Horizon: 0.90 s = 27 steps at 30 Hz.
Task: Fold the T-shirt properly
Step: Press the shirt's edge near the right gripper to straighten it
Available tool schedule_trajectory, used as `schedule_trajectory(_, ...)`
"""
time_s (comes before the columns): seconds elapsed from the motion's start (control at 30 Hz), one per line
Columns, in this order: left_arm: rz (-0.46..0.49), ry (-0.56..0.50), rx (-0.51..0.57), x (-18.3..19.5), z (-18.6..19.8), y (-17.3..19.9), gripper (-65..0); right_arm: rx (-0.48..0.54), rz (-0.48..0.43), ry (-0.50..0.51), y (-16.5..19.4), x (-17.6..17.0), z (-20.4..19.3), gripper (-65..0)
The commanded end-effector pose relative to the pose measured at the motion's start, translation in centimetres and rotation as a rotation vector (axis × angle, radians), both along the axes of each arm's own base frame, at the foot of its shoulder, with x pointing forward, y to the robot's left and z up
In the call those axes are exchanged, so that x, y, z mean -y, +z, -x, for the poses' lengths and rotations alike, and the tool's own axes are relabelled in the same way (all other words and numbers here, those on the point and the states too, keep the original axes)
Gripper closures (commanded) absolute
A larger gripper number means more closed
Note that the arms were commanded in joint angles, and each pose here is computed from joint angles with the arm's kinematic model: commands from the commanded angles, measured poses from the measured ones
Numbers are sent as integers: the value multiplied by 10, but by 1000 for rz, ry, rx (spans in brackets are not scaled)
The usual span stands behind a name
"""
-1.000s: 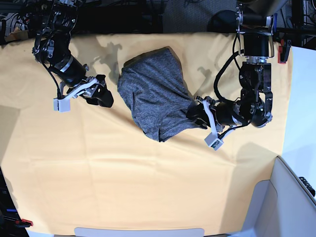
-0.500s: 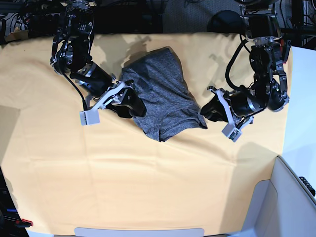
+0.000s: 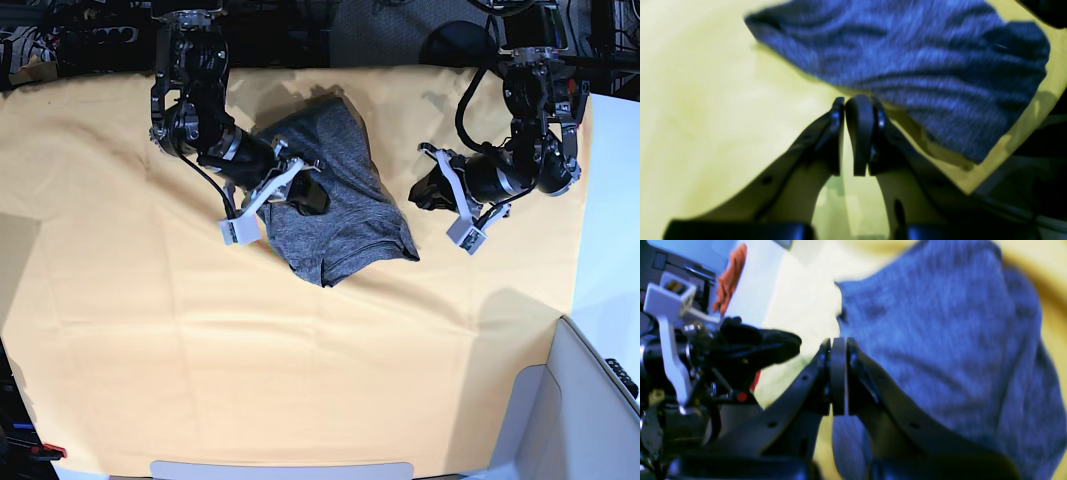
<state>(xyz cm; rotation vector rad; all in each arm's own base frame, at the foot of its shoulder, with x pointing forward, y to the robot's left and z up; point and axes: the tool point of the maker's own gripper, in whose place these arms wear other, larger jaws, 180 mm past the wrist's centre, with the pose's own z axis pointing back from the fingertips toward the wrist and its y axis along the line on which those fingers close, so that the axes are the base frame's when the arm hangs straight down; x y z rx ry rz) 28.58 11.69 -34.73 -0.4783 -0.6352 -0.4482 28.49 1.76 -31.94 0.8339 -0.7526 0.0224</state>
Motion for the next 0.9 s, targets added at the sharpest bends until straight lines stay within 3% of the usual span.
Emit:
schedule_trajectory(0.0, 12, 1, 46, -1, -8, 12, -34, 25, -5, -10, 6, 5, 0, 0)
schedule_trajectory(0.17, -5, 2, 22, -7, 0, 5, -34, -44, 44, -13, -19, 23, 23, 0)
schedule_trajectory(0.3, -8, 3, 15, -9, 2, 3, -34, 4, 92, -29, -5, 42, 24, 0)
schedule_trajectory(0.57, -8, 3, 4, -9, 6, 0, -34, -172, 208, 25, -34, 63, 42, 0)
schedule_trajectory(0.67, -8, 3, 0, -8, 8, -1, -34, -140, 243, 31, -27, 74, 40, 0)
schedule_trajectory(0.87, -5, 2, -20, -7, 16, -7, -33, 61, 222, -10, 25, 70, 10, 0)
